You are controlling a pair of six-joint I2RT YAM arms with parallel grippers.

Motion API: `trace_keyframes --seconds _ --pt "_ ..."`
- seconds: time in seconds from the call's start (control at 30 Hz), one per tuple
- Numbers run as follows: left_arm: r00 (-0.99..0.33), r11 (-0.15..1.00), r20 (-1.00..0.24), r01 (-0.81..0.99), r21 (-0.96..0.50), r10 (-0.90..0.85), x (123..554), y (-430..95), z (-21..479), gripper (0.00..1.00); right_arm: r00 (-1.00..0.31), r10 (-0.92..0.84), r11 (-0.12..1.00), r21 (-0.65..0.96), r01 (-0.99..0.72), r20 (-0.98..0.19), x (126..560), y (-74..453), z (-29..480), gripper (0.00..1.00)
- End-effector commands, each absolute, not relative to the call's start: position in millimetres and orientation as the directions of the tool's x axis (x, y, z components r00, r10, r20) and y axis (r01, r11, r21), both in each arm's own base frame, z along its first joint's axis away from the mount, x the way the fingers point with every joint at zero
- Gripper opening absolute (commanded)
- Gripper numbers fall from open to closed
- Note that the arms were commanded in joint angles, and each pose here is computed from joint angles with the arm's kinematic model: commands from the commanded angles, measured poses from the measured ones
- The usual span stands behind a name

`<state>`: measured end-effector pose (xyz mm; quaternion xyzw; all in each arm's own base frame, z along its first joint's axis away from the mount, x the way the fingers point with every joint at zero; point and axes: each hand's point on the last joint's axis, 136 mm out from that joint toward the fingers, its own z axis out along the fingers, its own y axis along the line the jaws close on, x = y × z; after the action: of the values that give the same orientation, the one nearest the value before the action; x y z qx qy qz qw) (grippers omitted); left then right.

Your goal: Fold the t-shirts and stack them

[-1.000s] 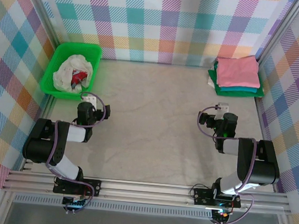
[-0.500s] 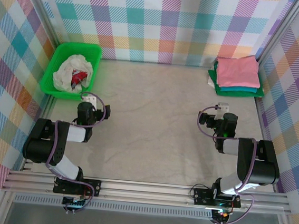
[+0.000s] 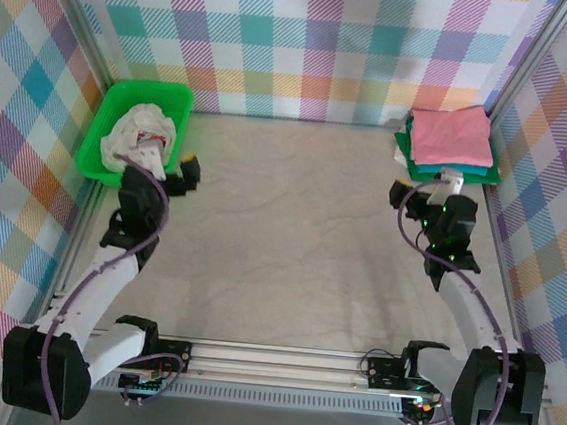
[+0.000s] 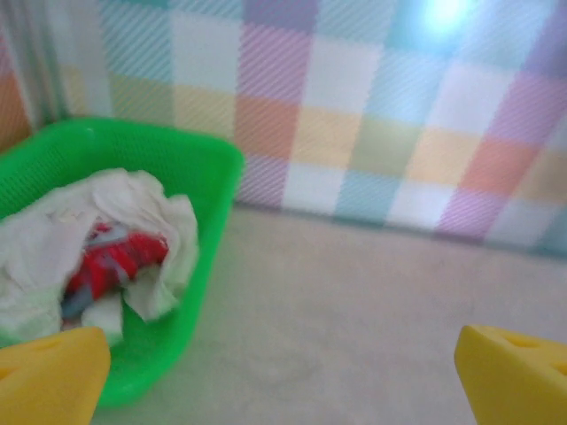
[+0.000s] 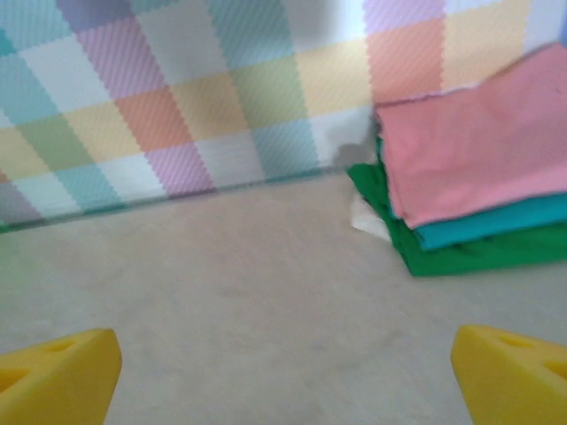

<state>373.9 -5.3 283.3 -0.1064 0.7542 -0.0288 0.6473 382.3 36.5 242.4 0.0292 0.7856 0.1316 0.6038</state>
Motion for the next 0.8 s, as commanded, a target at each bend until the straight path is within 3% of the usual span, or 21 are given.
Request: trace_keyframes --seconds 0.0,0.3,0.47,0.77 --pt "-0.262 0.915 -0.902 -0.309 -0.259 -0.343 391.1 40.4 275.7 1.0 -0.474 0.201 0.944 0.298 -0.139 -0.858 386.1 66.5 233.8 0.94" --pt "-0.549 0.895 -0.751 -0.429 -0.125 -0.368 504.2 84.1 257.3 1.0 -0.559 0.06 0.943 0.23 -0.239 -0.827 413.0 132.6 248.8 0.92" --pt "-0.593 0.859 -0.7 -0.509 -0.057 -0.398 545.0 120.4 231.9 1.0 -0.592 0.067 0.931 0.264 -0.252 -0.803 402.8 143.8 239.0 0.91" --pt "-0.645 0.822 -0.597 -0.568 -0.044 -0.477 583.7 161.6 142.7 1.0 -0.618 0.06 0.929 0.27 -0.253 -0.784 376.7 140.2 229.6 0.91"
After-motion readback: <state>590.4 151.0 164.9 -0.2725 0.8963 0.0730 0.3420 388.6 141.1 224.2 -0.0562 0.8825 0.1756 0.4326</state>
